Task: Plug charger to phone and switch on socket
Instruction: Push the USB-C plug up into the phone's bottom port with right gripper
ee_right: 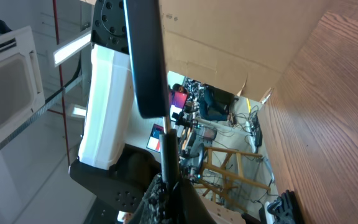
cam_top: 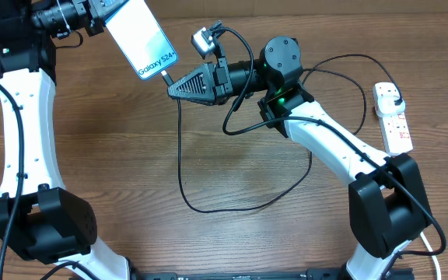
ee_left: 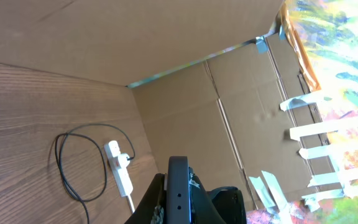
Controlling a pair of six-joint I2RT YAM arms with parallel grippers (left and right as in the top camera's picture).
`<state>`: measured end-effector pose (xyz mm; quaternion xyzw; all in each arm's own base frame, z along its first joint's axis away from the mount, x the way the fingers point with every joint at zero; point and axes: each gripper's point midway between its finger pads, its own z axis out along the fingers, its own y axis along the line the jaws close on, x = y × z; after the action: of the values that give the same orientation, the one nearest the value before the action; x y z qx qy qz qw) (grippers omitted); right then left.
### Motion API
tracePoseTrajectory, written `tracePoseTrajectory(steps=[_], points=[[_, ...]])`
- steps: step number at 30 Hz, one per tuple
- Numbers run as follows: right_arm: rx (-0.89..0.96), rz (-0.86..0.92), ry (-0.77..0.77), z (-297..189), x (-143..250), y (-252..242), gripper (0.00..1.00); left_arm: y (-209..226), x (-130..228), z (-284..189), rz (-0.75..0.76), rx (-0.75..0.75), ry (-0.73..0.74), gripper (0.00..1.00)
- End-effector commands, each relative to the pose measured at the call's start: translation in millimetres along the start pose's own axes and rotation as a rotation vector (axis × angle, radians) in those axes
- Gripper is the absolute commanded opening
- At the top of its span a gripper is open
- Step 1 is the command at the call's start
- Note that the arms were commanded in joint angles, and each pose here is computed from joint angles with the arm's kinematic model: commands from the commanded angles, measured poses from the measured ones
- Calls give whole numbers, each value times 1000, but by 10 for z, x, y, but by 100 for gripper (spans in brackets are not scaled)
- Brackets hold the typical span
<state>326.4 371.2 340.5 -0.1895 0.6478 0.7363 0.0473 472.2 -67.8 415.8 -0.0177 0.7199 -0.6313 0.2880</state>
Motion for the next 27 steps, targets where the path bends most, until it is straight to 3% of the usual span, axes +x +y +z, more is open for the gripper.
tracePoseTrajectory(steps=[1, 27], points=[[-14, -55, -18, -14, -30, 220, 4, -152, 73, 36, 16, 28, 35, 5], [-14, -55, -18, -14, -30, 220, 4, -156, 83, 46, 61, 30, 38, 4]])
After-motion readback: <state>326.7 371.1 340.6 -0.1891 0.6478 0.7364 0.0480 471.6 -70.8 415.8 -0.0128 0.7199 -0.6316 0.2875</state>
